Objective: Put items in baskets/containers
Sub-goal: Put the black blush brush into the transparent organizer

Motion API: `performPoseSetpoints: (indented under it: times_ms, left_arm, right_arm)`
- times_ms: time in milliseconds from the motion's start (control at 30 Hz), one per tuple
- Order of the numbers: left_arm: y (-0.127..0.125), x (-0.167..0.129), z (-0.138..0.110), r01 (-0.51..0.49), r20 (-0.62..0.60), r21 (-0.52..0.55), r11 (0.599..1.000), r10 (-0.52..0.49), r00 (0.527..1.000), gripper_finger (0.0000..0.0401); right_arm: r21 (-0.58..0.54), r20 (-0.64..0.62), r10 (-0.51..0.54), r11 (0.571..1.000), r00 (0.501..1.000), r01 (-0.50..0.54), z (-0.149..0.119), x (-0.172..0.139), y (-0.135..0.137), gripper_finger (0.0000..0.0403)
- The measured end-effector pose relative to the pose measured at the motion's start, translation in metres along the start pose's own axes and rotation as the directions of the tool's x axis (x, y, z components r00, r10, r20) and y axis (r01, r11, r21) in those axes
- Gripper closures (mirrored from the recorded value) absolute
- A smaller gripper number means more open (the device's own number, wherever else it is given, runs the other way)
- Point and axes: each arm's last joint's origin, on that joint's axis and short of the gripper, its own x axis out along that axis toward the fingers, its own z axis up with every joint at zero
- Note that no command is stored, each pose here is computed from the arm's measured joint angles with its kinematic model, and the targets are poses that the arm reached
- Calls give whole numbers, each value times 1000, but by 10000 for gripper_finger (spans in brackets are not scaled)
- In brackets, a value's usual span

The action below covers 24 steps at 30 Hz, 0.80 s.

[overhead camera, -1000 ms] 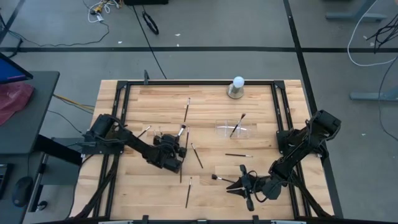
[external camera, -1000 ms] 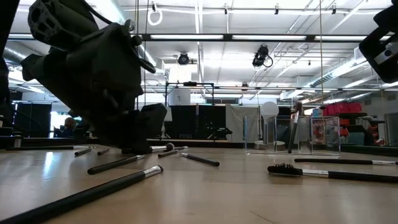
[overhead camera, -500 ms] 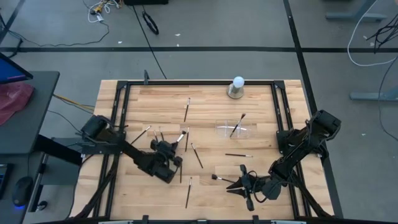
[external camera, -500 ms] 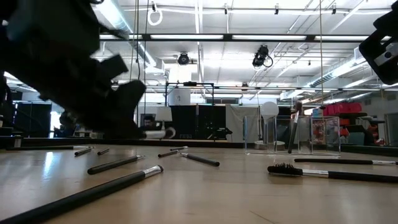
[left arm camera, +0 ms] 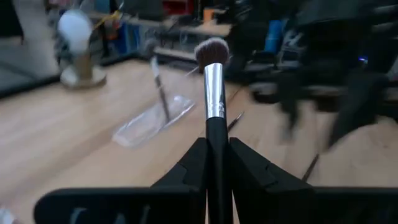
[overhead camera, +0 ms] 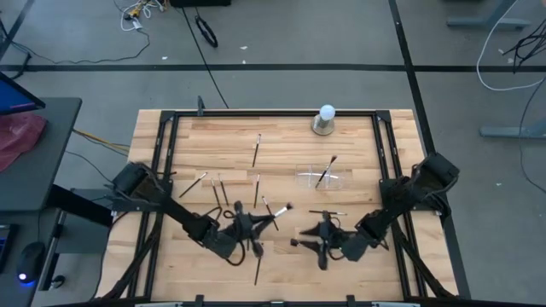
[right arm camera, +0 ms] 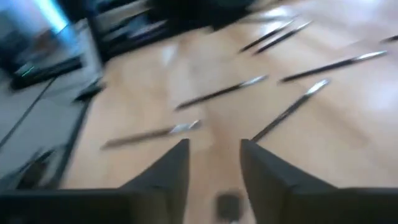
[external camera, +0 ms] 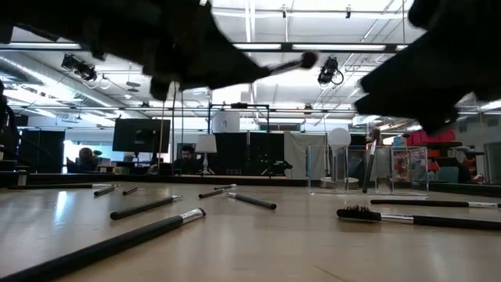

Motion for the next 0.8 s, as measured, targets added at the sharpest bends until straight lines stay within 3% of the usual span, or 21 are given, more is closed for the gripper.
performPoseSetpoints:
  times_ms: [100,200,367,533,800]
  left_arm:
    - [-12,6,2,4,11,67,998,-5,1000,354]
    - [-22,12,3,11,19,97,995,-13,1000,354]
    - [-29,16,1,4,23,141,990,-8,1000,354]
    - [-29,17,1,-6,25,138,990,2,1000,353]
    - [-29,17,0,0,20,127,992,-2,1000,343]
  right_arm:
    - [6,107,-77,997,991,77,1,11,-5,194]
    - [28,207,-64,998,976,60,11,15,-3,161]
    - [73,301,-75,996,951,55,23,13,-1,150]
    - [87,313,-87,994,946,63,25,13,-2,200]
    - [97,320,-74,994,944,45,28,15,-2,358]
